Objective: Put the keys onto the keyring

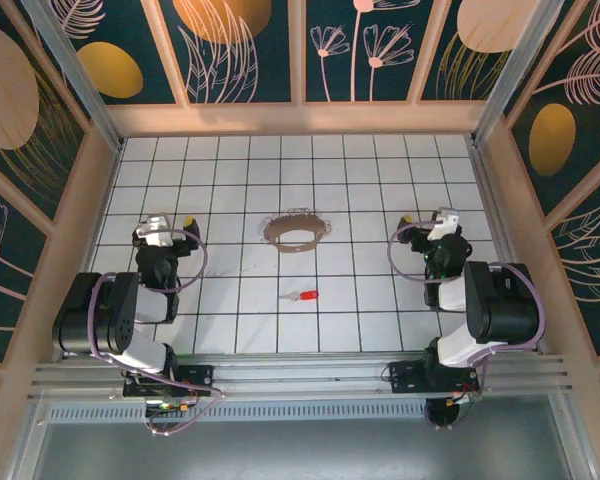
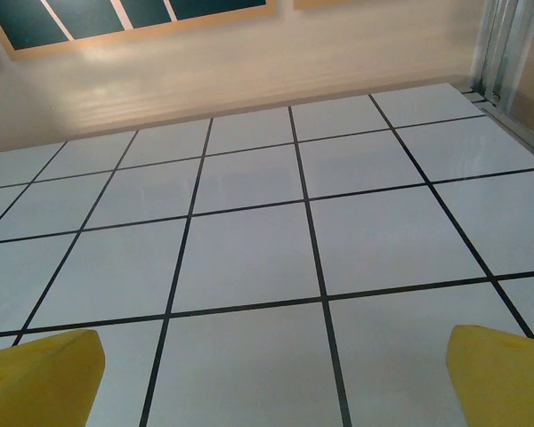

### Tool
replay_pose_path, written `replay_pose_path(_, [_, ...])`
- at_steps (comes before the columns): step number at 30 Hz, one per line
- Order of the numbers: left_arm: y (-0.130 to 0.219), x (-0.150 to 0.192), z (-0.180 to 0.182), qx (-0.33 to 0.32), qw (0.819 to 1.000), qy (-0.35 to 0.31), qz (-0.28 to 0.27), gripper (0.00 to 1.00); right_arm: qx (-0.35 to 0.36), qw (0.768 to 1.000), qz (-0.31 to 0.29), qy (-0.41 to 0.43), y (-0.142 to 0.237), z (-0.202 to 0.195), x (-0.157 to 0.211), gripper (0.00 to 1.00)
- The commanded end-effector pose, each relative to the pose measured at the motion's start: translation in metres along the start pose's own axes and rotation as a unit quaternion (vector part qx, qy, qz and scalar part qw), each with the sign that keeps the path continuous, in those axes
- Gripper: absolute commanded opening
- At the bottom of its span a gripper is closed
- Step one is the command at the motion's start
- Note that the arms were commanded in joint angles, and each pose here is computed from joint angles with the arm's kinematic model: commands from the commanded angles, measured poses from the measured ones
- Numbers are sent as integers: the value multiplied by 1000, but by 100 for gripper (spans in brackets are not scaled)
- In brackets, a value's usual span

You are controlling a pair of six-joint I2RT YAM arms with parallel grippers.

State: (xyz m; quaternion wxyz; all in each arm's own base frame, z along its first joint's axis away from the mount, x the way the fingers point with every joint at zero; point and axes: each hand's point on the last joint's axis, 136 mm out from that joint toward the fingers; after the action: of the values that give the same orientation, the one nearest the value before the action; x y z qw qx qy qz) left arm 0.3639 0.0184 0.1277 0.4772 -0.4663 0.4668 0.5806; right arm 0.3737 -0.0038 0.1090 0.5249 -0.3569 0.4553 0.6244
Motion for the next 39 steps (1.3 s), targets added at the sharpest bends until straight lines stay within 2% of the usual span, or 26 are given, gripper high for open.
replay_pose_path(1, [-3, -13, -1, 6, 1000, -5, -20, 99, -15, 1000, -21, 11, -1, 5, -12, 99])
replay_pose_path(22, [-6, -13, -5, 15, 1000, -9, -16, 99, 5, 1000, -23, 9, -3, 1, -13, 99])
replay_pose_path(27, [-5, -18, 11, -25, 1000, 7, -9, 99, 55, 998, -31, -8, -4, -7, -38, 99])
replay_pose_path(30, [-9, -25, 14, -33, 999, 8, 3, 99, 69, 996, -57, -23, 6, -7, -60, 99])
replay_pose_path(34, [-19, -39, 17, -36, 999, 10, 25, 99, 93, 988, -77, -92, 9, -8, -95, 99])
replay_pose_path(37, [-23, -59, 18, -36, 999, 25, 17, 98, 175, 964, -76, -185, 12, -31, -111, 99])
replay_pose_path(39, [-23, -74, 18, -32, 998, 57, 2, 98, 165, 965, -54, -198, 6, -23, -117, 99])
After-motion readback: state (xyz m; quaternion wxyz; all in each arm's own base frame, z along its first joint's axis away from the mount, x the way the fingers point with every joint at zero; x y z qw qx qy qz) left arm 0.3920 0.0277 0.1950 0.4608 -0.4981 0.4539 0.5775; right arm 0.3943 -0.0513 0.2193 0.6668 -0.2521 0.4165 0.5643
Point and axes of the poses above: each hand's point on the last joint's axis, 136 mm out from that joint toward the fingers, its own y axis back along the fingers, its own z axis along the line the jaws close on, x = y × z, and after that the axes turned 12 degrees about -y, right-handed
